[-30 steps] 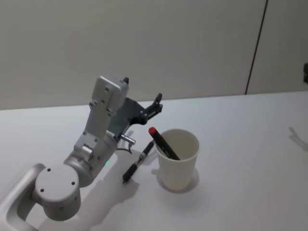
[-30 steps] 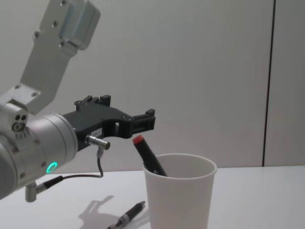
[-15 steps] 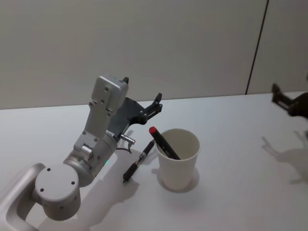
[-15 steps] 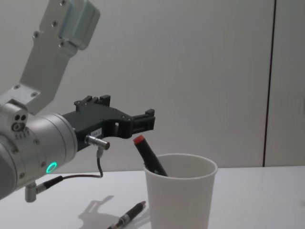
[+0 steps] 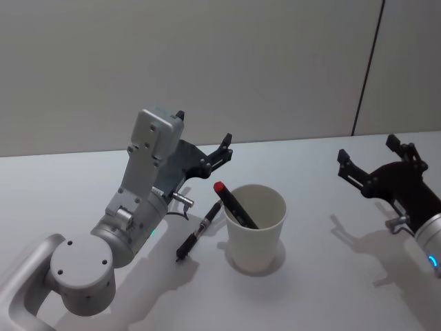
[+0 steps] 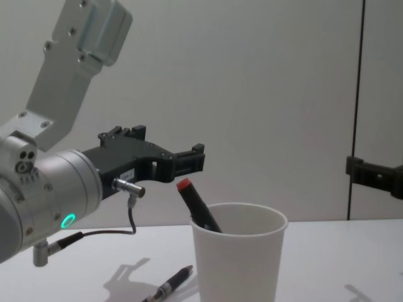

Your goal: Place the pen into the pen holder.

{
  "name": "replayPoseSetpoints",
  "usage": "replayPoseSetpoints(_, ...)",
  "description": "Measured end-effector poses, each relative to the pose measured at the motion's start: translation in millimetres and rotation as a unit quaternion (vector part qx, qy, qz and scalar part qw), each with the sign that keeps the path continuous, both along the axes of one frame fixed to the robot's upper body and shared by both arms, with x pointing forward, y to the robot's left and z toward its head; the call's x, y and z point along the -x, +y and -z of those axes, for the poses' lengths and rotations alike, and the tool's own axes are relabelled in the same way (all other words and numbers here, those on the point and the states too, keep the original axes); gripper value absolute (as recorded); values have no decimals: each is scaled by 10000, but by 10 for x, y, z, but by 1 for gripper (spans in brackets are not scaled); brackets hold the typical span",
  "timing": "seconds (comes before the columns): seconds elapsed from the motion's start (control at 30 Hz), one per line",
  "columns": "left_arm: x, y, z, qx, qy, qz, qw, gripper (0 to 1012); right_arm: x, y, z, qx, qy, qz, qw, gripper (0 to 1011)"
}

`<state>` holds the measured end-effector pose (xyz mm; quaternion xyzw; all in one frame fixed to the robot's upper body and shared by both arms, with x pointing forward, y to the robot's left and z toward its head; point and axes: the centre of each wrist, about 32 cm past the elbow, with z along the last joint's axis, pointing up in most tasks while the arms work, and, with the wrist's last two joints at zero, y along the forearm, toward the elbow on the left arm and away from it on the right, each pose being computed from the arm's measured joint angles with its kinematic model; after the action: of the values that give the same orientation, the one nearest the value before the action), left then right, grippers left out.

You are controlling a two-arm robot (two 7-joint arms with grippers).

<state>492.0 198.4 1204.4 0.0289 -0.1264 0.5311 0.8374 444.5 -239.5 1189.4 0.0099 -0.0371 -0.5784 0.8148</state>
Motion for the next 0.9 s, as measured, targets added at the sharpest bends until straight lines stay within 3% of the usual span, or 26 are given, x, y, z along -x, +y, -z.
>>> replayPoseSetpoints(0.9, 0, 0, 0, 0, 0, 0, 10000, 1001, 12, 24, 6, -29, 2, -25, 10000, 1002)
